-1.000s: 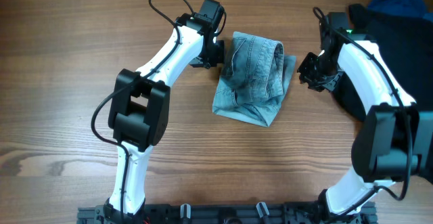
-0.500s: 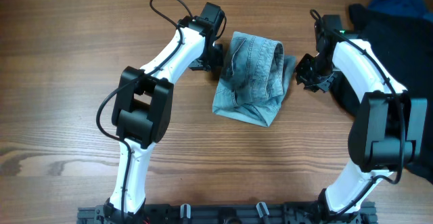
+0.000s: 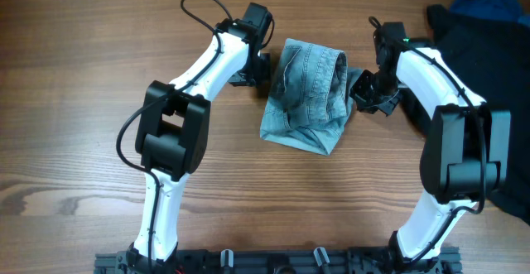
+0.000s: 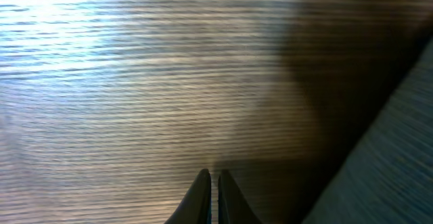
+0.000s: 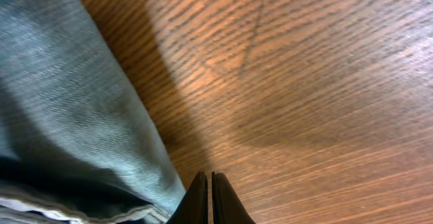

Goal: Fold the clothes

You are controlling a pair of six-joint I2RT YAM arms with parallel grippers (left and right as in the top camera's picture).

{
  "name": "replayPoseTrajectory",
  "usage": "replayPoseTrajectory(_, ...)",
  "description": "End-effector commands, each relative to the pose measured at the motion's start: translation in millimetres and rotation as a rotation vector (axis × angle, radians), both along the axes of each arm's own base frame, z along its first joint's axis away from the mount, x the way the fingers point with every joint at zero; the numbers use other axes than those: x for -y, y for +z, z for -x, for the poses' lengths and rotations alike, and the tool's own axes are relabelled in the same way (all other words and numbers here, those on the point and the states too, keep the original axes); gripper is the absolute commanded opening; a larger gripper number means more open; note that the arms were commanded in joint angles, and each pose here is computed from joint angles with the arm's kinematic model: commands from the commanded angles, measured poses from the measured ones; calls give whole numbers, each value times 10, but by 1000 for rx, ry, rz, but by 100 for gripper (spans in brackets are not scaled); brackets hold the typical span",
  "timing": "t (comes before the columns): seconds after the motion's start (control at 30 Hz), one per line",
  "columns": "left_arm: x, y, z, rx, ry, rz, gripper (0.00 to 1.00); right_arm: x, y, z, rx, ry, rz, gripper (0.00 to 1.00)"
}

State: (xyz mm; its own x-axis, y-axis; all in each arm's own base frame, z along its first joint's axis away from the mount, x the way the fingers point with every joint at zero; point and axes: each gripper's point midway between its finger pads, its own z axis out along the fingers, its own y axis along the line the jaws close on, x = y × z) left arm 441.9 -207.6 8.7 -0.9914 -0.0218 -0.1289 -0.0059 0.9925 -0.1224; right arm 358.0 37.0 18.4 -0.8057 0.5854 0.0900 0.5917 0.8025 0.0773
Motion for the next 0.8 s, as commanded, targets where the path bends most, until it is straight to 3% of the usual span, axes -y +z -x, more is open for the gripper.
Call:
replayPoseTrajectory(0.0, -165, -15, -66, -7, 46, -15, 4, 95, -132, 78, -48, -10, 57, 4)
replayPoseTrajectory(0.33, -490, -15, -91, -42, 111, -28, 4, -17, -334, 114, -93, 7, 9, 4)
replayPoseTrajectory(0.77, -639, -16, -124, -49, 143, -30, 4, -608, -319, -182, 67, 185, -110, 5)
